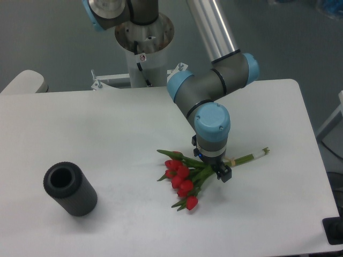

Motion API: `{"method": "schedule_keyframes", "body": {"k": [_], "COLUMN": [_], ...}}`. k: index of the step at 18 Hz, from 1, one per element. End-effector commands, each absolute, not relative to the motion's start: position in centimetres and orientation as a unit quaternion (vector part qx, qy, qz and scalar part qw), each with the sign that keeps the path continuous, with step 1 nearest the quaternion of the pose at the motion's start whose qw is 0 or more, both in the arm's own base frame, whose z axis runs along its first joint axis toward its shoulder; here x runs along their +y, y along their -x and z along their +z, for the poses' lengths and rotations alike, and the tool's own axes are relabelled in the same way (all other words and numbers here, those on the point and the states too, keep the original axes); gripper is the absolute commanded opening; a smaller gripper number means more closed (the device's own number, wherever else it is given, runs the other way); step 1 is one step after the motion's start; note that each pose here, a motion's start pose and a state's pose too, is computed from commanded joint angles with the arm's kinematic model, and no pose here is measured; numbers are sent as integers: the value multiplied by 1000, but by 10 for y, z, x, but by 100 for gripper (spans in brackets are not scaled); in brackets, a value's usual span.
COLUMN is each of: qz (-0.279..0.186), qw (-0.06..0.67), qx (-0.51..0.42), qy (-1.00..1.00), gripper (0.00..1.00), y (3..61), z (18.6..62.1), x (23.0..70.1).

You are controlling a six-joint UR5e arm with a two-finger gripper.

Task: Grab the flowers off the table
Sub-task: 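Close the gripper around the tulip stems, then lift the gripped tulips up off the table toward the black vase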

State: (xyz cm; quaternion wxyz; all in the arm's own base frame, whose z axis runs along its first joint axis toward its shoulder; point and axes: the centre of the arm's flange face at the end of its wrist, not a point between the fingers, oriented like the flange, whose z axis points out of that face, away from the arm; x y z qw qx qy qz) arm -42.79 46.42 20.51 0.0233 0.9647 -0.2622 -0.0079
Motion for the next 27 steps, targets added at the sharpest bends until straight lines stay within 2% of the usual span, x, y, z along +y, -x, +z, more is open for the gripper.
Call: {"method": "schedule_keyframes", "body": {"k": [4, 13, 14, 15, 17, 19, 22, 27], "qz": [-23, -20, -23, -24, -24, -26, -29, -41], "qw": [18, 19, 18, 17, 17, 16, 15, 9], "qx": [-260, -259, -260, -260, -260, -259, -259, -260], "qy": [-965, -966, -965, -965, -965, -965, -965, -965], "gripper": [100, 99, 97, 87, 62, 49, 39, 39], "y": [424, 423, 424, 424, 425, 426, 427, 433], "z": [190, 182, 183, 184, 184, 185, 188, 201], "x": [461, 462, 462, 463, 463, 464, 466, 471]}}
